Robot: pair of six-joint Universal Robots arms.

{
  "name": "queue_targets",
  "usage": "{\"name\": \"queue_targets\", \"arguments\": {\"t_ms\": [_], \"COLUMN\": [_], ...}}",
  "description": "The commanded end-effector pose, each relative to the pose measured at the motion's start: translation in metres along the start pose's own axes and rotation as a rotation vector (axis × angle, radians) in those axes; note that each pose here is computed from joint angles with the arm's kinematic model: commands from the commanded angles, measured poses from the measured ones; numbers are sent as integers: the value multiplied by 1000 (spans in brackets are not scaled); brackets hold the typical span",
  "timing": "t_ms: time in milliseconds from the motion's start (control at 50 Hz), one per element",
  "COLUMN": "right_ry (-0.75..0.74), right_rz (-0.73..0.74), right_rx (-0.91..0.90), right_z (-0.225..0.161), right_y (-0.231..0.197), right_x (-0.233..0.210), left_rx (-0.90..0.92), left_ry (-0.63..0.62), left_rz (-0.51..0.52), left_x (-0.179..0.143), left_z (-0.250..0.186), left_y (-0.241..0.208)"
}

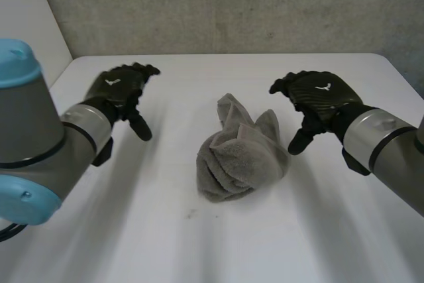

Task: Fold the towel.

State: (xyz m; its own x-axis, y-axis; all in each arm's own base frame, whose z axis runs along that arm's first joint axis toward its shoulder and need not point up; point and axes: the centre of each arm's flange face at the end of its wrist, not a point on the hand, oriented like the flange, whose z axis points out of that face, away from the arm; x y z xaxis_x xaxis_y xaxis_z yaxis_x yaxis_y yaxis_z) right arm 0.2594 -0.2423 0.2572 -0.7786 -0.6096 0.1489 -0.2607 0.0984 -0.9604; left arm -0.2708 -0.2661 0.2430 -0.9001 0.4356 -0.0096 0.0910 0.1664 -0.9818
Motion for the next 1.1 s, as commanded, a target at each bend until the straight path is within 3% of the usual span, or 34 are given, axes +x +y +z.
{"name": "queue_targets", "arguments": {"t_ms": [20, 180, 500, 580, 680, 740, 780, 800, 820, 840, 880, 900, 940, 1060, 1100], "right_ry": [33, -33, -174, -174, -129, -88, -23, -23, 34, 104, 167, 167, 237, 205, 137], "right_rz": [57, 82, 112, 98, 48, 5, -46, -46, -76, -106, -135, -135, -172, -176, -161], "right_rx": [-47, -108, -214, -194, -36, 88, 212, 213, 290, 381, 480, 481, 652, 618, 496], "right_z": [2, 17, 56, 60, 74, 79, 83, 83, 85, 86, 82, 82, 71, 69, 68], "right_y": [17, 39, 84, 81, 48, 14, -20, -20, -38, -57, -77, -77, -107, -87, -57], "right_x": [14, 10, -10, -12, 1, 12, 21, 21, 28, 36, 41, 41, 41, 28, 11], "left_rx": [-1, -59, -201, -211, -171, -85, 64, 65, 152, 153, 319, 320, 413, 334, 209], "left_ry": [173, 328, 363, 368, 370, 351, 245, 245, 156, 155, -15, -15, -104, -102, -50], "left_rz": [6, 8, 1, 2, 2, 9, 2, 2, -7, -7, -43, -43, -69, -50, -17], "left_x": [24, 54, 65, 68, 72, 72, 65, 64, 57, 57, 40, 40, 31, 33, 51], "left_z": [23, 35, 35, 36, 41, 52, 64, 64, 66, 66, 63, 63, 50, 31, 12], "left_y": [24, 54, 99, 104, 95, 71, 23, 22, -7, -7, -58, -58, -86, -64, -23]}}
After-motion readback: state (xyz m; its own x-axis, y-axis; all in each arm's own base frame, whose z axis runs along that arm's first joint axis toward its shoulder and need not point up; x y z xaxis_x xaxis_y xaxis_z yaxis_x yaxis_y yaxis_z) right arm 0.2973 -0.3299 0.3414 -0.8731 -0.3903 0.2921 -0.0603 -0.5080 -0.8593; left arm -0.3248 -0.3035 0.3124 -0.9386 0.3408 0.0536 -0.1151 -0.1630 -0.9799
